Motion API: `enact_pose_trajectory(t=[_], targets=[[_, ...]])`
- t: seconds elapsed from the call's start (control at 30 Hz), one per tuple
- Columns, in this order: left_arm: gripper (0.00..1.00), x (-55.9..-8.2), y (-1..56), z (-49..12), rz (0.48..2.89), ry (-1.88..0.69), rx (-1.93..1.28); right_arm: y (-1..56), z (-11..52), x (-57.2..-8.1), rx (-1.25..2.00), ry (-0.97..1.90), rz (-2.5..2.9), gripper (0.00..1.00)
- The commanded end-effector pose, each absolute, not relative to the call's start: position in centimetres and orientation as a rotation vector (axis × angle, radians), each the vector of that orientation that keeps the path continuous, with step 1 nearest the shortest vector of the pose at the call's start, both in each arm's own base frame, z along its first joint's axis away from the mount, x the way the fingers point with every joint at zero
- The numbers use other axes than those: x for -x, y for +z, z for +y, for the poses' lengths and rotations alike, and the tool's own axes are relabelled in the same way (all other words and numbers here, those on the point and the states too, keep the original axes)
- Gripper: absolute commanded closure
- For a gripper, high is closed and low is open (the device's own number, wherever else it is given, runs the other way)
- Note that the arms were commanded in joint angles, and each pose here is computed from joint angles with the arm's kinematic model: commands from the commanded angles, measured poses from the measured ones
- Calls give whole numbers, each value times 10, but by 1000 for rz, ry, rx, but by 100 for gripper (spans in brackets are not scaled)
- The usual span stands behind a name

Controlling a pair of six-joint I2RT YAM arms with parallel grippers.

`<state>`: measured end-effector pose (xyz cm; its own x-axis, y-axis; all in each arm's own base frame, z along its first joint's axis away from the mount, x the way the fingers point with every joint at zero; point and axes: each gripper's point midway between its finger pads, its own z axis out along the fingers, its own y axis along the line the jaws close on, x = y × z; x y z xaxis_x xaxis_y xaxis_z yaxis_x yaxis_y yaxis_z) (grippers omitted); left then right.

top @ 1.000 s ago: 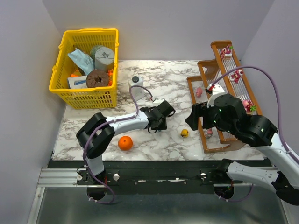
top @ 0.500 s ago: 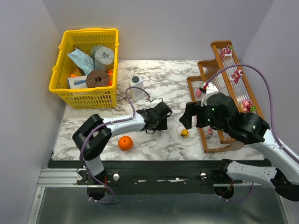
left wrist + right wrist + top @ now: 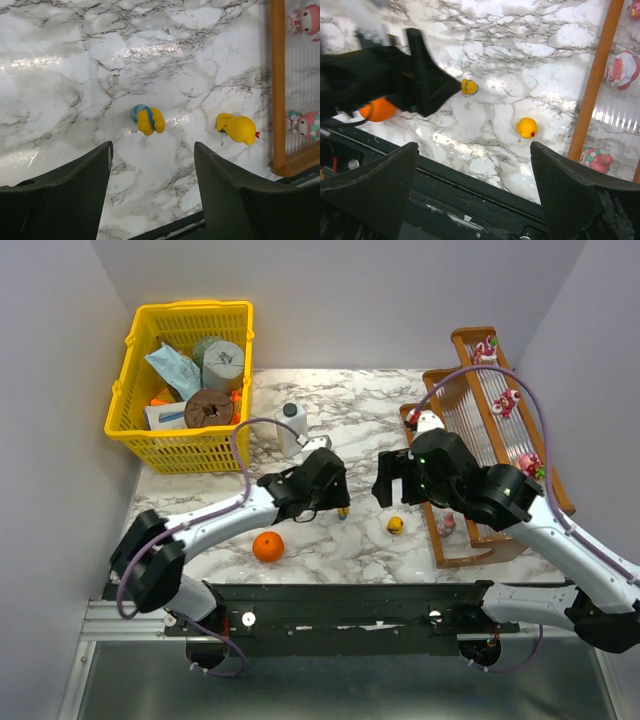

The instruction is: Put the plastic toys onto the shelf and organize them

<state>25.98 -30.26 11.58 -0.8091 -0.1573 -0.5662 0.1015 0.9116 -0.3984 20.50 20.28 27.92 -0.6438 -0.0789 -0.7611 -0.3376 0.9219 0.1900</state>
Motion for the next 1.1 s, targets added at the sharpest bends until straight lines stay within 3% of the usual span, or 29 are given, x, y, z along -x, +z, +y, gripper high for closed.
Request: enact_pose_trajectory(t=[0.0,0.23,0.47,0.7,1.07], targets=[[25,-253,157,-258,2371,-580,138,267,210,-225,271,304,2259,0],[23,-254,200,-156,2288,-397,326,223,246,-230,316,83,2287,2],[21,-263,212,-100,2288,-322,383,166,288,-224,331,-224,2360,6],[19,-276,203,-79,2301,-334,417,118,302,-224,314,-490,2400,14],[20,-294,197,-73,2331,-335,447,83,308,-246,409,-643,2322,31]])
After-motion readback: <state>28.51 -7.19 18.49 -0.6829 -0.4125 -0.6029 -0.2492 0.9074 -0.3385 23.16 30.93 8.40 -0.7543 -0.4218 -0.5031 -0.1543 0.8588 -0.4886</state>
